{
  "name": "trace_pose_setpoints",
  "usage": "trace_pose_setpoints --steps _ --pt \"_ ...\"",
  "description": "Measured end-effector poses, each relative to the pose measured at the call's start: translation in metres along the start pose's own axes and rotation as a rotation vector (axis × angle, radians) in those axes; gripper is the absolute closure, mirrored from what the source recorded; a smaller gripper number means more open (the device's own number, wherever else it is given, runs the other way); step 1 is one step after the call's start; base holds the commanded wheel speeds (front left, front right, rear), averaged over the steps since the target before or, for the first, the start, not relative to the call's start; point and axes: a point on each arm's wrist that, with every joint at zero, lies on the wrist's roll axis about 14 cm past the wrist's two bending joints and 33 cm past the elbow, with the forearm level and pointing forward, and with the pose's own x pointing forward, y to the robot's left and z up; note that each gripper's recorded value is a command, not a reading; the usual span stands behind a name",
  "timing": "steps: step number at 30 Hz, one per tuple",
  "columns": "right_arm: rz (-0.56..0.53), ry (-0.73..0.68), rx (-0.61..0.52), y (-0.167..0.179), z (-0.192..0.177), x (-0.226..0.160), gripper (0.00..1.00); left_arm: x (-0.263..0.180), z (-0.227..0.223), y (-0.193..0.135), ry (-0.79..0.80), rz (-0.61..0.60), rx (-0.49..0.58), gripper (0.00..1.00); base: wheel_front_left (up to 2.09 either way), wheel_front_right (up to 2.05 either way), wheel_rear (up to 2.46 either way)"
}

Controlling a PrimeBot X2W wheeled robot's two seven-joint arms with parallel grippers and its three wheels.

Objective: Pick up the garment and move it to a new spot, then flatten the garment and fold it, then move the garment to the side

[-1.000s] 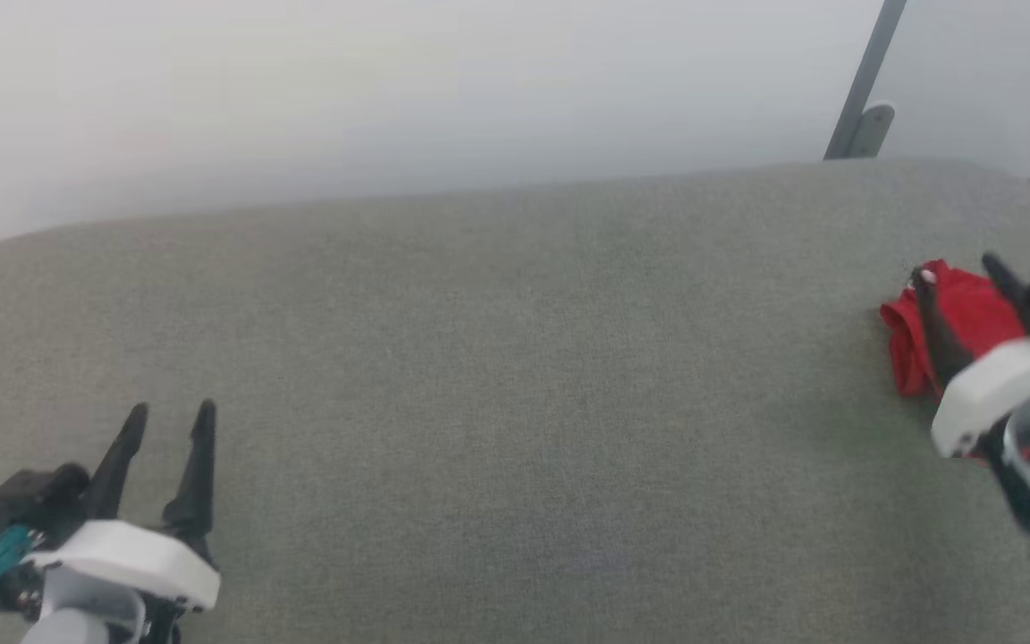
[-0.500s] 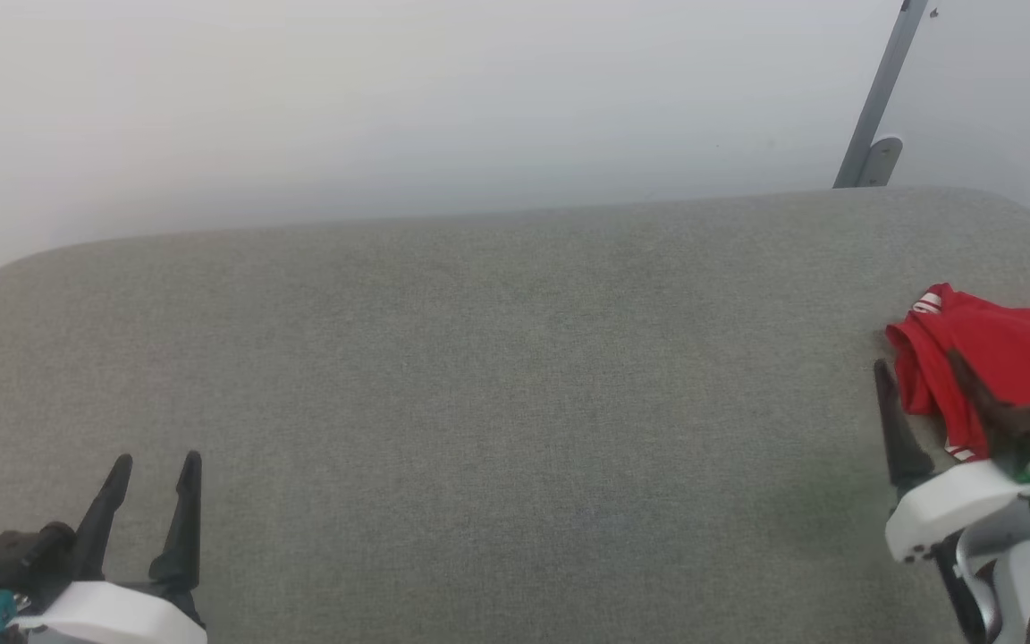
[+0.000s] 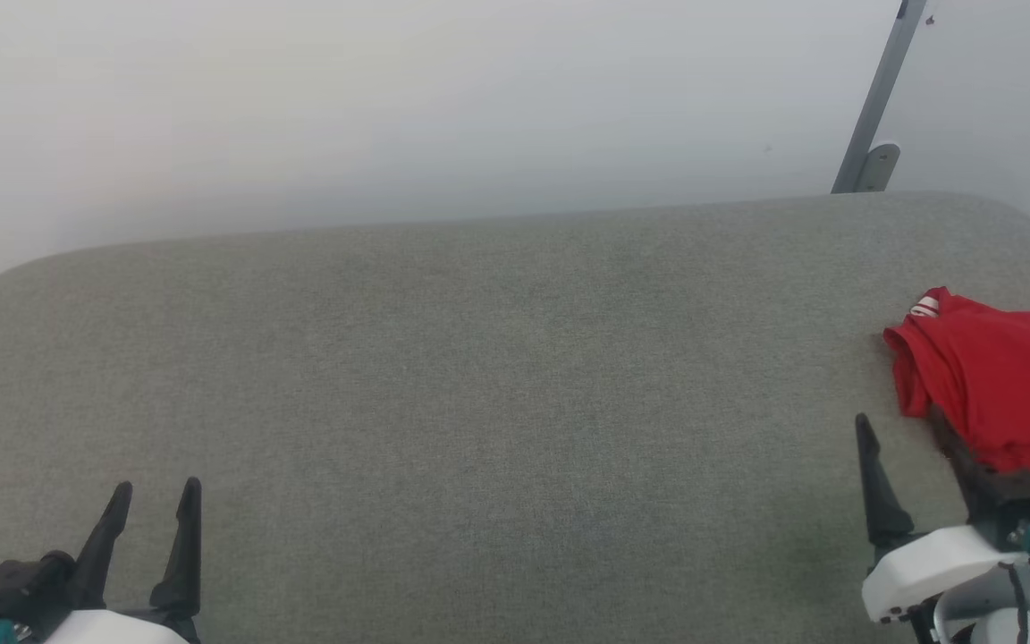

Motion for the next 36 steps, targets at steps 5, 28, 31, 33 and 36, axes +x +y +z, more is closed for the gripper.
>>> trace_pose_setpoints --steps 5,28,31,33,36 --pt "-0.007 0.004 0.007 0.001 -0.002 -0.004 0.00 0.000 0.002 0.000 -0.007 0.000 0.000 0.00 0.00 0.00 0.00" --pt "-0.058 0.101 0.207 0.003 -0.029 -0.015 1.00 -0.009 -0.022 -0.006 0.063 0.056 -0.187 1.00 0.00 0.00 0.00" --pt "-0.069 0.099 0.266 0.003 -0.028 -0.014 1.00 -0.009 -0.023 -0.005 0.065 0.068 -0.236 1.00 0.00 0.00 0.00" --pt "-0.076 0.097 0.304 0.002 -0.028 -0.014 1.00 -0.009 -0.024 -0.006 0.071 0.075 -0.267 1.00 0.00 0.00 0.00" --pt "-0.086 0.097 0.361 0.002 -0.028 -0.013 1.00 -0.007 -0.025 -0.006 0.070 0.086 -0.323 1.00 0.00 0.00 0.00"
